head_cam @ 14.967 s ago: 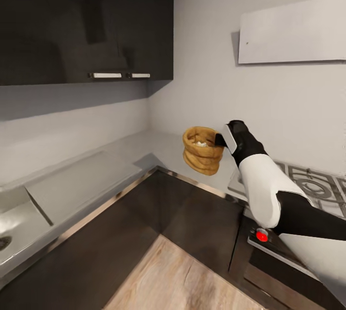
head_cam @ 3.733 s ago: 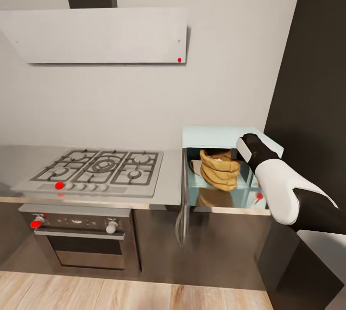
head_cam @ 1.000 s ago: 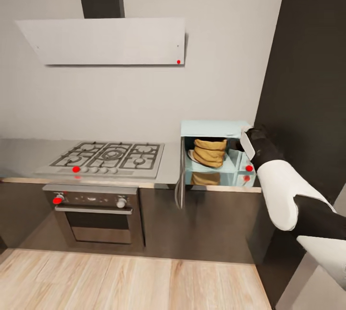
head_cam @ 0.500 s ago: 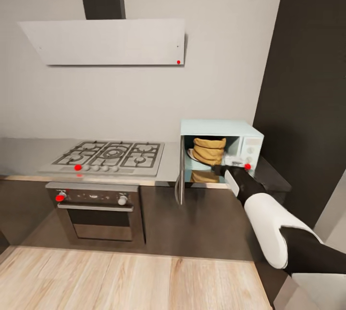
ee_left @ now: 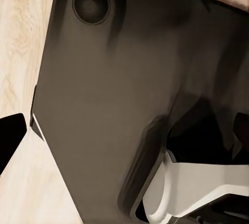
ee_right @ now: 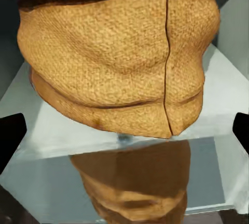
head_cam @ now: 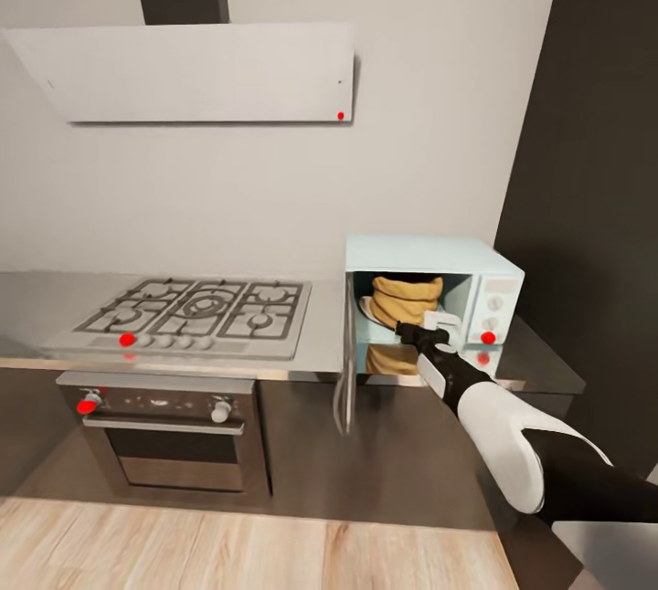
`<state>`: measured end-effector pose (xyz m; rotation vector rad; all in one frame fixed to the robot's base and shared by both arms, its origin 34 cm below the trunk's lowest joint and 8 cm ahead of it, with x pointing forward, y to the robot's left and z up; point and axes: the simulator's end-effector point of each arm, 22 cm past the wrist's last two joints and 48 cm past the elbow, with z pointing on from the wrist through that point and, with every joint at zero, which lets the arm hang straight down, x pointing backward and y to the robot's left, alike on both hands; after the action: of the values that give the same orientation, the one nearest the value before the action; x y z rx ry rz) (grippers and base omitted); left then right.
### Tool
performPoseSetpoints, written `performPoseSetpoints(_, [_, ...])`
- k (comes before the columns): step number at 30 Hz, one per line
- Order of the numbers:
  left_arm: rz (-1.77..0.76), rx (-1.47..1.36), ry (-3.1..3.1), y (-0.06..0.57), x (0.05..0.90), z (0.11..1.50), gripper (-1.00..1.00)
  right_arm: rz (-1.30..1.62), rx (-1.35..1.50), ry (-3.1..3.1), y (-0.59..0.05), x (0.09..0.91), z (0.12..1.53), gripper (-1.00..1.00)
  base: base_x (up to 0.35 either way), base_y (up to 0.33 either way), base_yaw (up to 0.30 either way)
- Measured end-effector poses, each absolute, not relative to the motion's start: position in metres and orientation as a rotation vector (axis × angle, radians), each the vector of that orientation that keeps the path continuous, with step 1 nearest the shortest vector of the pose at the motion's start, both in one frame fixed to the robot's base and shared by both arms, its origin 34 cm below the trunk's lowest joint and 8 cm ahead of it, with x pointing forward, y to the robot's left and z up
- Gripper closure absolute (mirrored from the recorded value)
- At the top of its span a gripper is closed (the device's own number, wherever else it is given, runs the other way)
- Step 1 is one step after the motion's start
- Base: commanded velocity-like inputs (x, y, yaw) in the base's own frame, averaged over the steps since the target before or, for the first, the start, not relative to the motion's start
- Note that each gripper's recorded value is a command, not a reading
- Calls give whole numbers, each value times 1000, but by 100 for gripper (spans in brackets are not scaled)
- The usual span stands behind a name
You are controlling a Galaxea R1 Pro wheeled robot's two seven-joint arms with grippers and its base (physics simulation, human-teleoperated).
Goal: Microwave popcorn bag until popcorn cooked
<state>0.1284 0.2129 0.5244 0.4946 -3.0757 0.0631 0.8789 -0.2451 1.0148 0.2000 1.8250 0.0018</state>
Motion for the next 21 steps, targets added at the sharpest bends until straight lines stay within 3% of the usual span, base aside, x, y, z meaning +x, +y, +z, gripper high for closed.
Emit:
performPoseSetpoints(17, [61,497,-3075,214,128,524,-100,-7,205,1826,-251,877,1010,-100,321,0,0])
performPoseSetpoints(21, [63,499,-3082,213,128,526,-100,-20,222,1833,-255,869,1007,-100,95,0,0])
